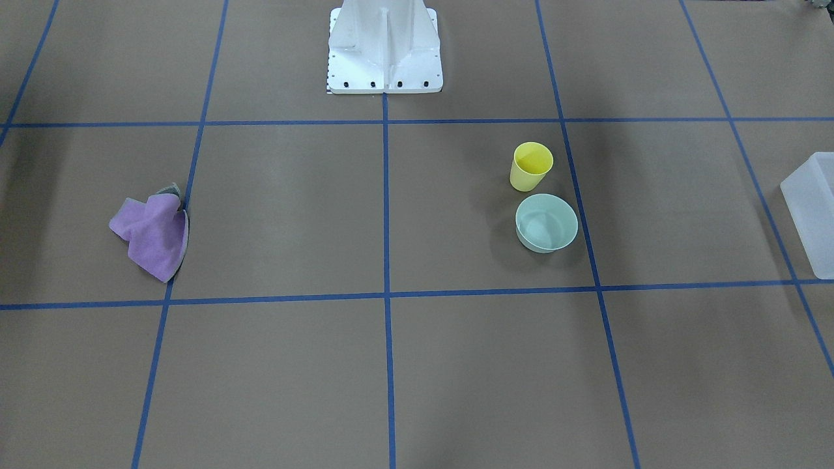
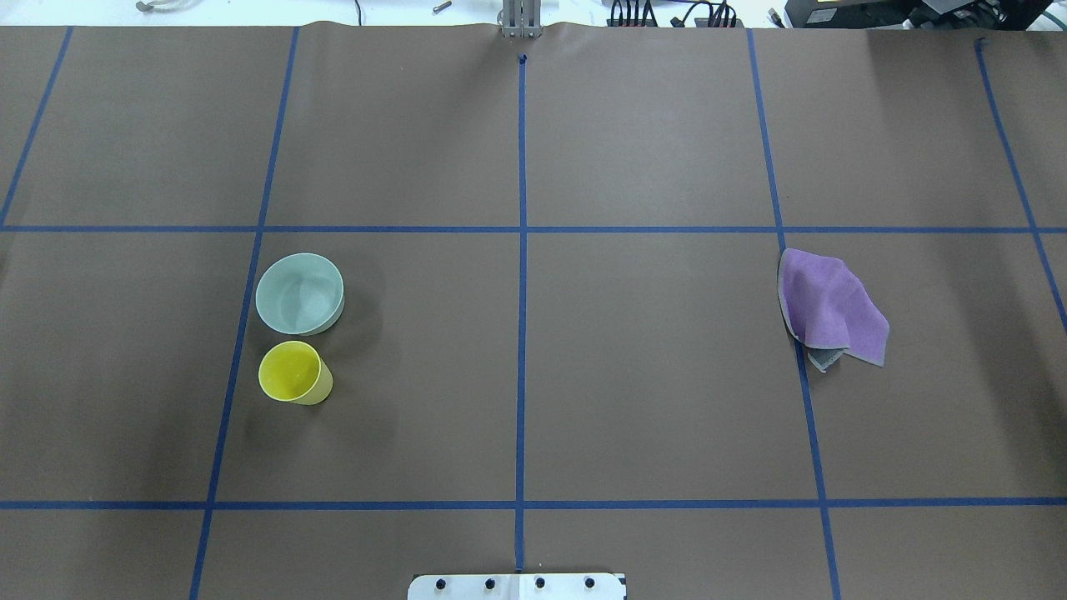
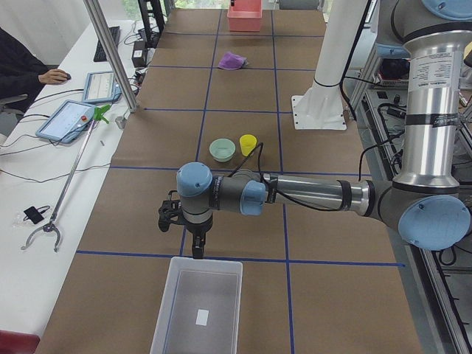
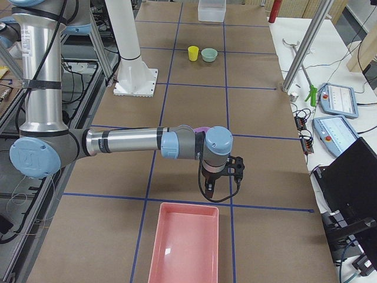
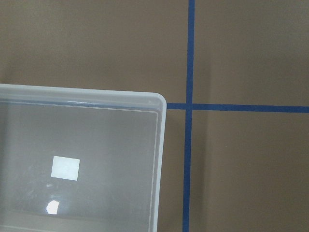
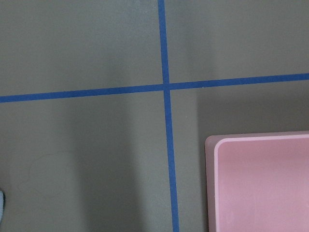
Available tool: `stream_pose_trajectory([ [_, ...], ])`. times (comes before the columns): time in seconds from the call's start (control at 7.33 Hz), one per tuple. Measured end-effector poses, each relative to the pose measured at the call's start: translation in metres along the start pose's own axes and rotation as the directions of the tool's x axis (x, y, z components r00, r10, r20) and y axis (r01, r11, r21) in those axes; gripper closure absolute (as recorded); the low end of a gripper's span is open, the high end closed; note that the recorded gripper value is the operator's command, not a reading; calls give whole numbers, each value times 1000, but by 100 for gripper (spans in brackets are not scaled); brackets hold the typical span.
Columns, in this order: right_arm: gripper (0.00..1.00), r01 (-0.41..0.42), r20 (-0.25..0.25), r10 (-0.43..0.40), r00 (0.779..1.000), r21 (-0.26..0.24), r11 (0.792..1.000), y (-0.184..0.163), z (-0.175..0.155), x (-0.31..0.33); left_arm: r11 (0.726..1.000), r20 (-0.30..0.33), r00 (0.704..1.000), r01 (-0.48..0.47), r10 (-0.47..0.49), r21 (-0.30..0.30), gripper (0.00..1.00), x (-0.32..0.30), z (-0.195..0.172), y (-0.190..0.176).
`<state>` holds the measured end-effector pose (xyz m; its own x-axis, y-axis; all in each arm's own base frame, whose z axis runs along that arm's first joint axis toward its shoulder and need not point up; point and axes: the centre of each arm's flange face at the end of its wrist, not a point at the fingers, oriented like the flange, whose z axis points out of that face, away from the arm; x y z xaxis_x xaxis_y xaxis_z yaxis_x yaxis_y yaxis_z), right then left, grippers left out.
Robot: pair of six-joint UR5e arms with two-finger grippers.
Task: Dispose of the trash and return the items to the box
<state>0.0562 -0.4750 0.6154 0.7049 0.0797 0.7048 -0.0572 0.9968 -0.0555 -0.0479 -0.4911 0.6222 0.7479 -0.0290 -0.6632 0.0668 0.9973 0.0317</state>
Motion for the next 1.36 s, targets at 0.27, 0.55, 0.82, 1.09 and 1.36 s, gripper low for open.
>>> stream_pose_trajectory([
  [0.27, 0, 7, 0, -7, 1000, 5, 1000, -2, -3, -3, 1000, -1, 1000, 2, -2, 1, 2, 1, -1, 0],
  [0.55, 0, 13, -1, -13, 1000, 9, 1000, -2, -4, -4, 1000, -1, 1000, 4, -4, 3, 2, 1, -2, 0],
  [0.82, 0, 13, -2, -13, 1000, 9, 1000, -1, -4, -4, 1000, -2, 1000, 3, -3, 4, 2, 2, -2, 0],
  [1.09, 0, 12, -8, -12, 1000, 8, 1000, -1, -4, -3, 999, -9, 1000, -27, 27, 33, 2, 17, -16, -4],
  [1.36, 0, 10, -8, -10, 1000, 7, 1000, -1, -4, -3, 997, -13, 998, -52, 53, 57, 2, 31, -27, -8],
])
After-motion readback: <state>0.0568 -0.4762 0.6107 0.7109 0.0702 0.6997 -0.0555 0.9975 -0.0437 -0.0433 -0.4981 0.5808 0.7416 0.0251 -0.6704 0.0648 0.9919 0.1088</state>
